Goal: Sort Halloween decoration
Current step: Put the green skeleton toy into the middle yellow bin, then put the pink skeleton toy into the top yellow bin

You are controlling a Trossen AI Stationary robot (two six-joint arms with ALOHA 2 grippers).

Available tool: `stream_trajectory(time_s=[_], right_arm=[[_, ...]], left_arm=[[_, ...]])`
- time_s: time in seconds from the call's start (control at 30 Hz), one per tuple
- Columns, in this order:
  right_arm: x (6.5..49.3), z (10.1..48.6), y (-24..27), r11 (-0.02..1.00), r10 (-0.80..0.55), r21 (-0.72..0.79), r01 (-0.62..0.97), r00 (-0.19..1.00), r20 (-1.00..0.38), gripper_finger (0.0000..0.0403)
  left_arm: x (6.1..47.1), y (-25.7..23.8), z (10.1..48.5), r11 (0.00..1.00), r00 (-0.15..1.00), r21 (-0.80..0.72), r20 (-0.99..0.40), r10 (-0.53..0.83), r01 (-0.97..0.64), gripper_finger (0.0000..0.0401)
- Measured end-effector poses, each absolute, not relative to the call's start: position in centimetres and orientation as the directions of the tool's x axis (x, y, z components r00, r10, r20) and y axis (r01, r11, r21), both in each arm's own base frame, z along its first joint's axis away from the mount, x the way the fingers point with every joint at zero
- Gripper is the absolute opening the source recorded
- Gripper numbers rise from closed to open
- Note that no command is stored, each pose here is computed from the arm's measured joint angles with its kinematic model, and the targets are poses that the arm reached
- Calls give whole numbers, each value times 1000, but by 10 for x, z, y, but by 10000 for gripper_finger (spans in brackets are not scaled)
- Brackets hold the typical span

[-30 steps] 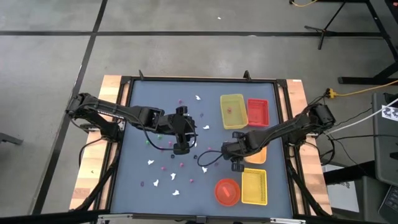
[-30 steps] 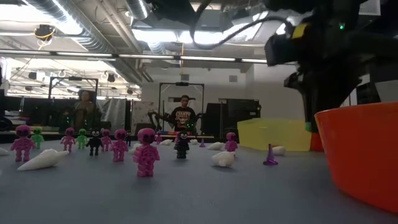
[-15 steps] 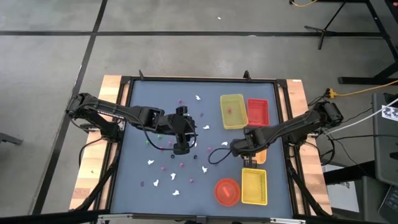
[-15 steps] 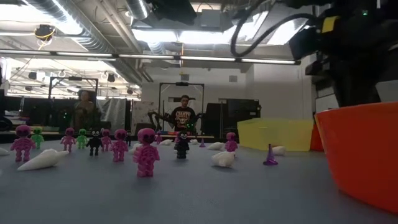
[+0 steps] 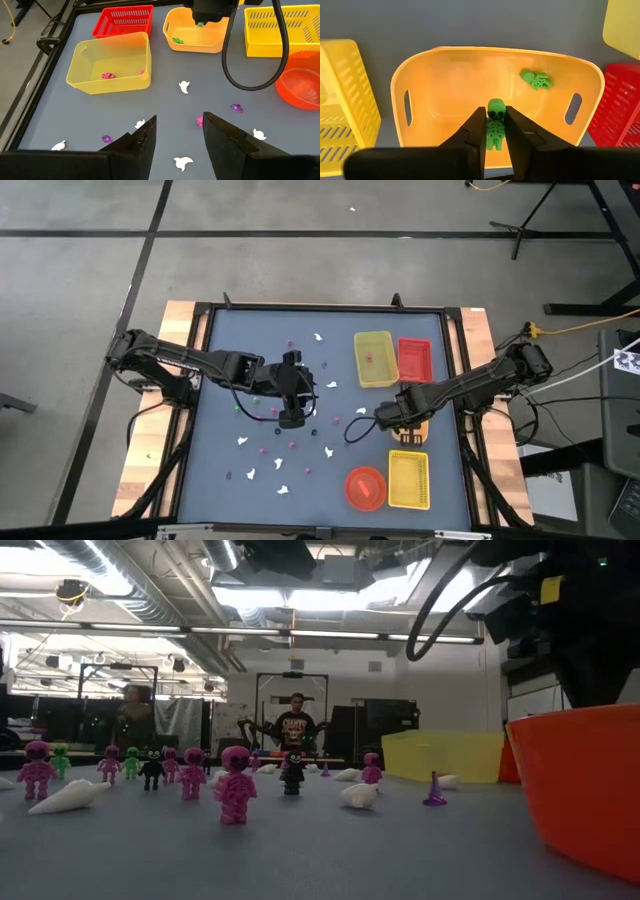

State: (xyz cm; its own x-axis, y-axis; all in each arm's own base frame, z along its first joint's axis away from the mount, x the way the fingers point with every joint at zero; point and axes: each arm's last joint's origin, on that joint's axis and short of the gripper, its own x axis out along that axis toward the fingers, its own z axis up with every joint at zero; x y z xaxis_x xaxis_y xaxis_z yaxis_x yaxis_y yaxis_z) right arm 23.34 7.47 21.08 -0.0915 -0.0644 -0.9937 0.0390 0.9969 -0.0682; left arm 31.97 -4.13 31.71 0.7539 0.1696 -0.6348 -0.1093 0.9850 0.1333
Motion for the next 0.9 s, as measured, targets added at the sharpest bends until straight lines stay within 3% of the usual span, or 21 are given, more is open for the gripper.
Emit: stream_trajectory(time_s=[0.43, 0.6, 0.9], right_arm=[[234, 211, 73, 992, -115, -118, 34, -74, -991, 185], [238, 211, 73, 990, -135, -134, -39, -25, -991, 195], [260, 212, 80, 958, -66, -118, -262, 197, -978, 189]], left_arm=[[320, -41, 317, 985, 754, 133, -635, 170, -109, 145], [320, -41, 317, 985, 755, 133, -634, 169, -109, 145], [320, -41, 318, 985, 758, 133, -630, 169, -109, 145]])
